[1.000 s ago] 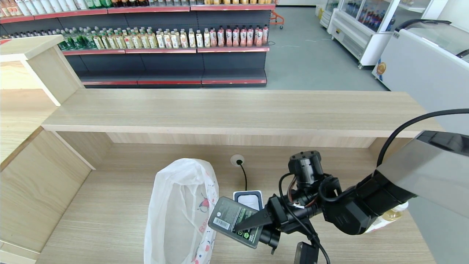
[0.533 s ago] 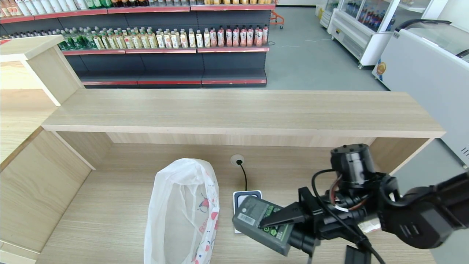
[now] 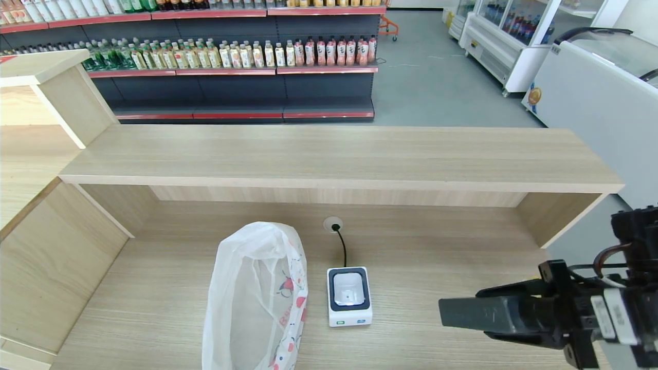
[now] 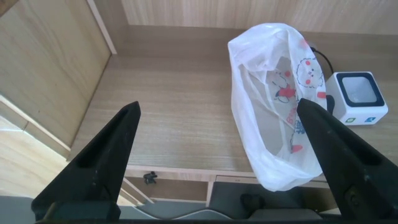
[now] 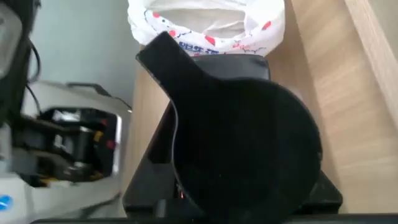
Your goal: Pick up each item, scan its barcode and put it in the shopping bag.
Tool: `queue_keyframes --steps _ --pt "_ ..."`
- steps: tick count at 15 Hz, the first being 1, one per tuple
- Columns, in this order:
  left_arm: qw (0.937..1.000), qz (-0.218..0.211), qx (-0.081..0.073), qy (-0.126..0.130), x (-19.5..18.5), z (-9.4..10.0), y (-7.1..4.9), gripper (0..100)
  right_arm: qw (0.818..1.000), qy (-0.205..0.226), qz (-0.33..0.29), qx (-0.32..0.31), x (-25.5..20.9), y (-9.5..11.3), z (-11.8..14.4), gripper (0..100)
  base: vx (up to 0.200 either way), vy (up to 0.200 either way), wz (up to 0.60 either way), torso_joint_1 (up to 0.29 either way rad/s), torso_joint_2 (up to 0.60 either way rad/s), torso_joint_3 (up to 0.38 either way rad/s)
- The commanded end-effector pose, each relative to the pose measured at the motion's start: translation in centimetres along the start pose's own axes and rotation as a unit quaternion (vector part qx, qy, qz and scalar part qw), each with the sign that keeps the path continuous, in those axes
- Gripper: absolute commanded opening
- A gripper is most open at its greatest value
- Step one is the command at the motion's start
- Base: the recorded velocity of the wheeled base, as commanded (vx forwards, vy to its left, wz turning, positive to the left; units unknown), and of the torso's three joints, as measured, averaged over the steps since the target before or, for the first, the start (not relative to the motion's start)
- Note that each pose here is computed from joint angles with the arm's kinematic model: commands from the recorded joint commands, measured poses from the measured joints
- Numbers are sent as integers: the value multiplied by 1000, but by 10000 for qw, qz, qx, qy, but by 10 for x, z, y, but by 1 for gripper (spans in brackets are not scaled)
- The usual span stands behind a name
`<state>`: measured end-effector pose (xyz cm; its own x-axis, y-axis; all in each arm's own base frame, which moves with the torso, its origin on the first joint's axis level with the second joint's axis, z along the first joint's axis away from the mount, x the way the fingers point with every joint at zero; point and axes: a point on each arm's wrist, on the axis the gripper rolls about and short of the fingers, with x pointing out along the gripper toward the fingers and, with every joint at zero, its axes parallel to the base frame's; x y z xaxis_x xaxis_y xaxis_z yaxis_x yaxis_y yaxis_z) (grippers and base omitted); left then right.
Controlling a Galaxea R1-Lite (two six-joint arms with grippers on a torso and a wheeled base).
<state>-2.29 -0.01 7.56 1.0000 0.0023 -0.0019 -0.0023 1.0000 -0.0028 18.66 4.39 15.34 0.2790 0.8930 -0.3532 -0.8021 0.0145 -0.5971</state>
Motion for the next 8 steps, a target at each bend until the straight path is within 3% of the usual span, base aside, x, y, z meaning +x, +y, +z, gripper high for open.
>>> queue_keyframes --steps 1,2,3,4,5,6,8 --pt "10000 4 -2 -2 0 0 0 100 9845 -140 -689 1607 -31 -9 42 0 0 0 0 0 0 0" --pt "10000 4 -2 -2 0 0 0 100 9560 -116 -968 2768 -39 -8 49 0 0 0 0 0 0 0" --pt "10000 4 -2 -2 0 0 0 100 9010 -106 -1302 4136 -45 -4 54 0 0 0 0 0 0 0" --pt "10000 4 -2 -2 0 0 0 100 8313 -320 -1459 5353 -50 1 61 0 0 0 0 0 0 0" --pt "10000 4 -2 -2 0 0 0 100 7621 -569 -1552 6260 -54 3 66 0 0 0 0 0 0 0" --pt "10000 4 -2 -2 0 0 0 100 7113 -707 -1622 6803 -54 5 65 0 0 0 0 0 0 0" --pt "10000 4 -2 -2 0 0 0 100 6903 -520 -1760 6999 -44 10 46 0 0 0 0 0 0 0"
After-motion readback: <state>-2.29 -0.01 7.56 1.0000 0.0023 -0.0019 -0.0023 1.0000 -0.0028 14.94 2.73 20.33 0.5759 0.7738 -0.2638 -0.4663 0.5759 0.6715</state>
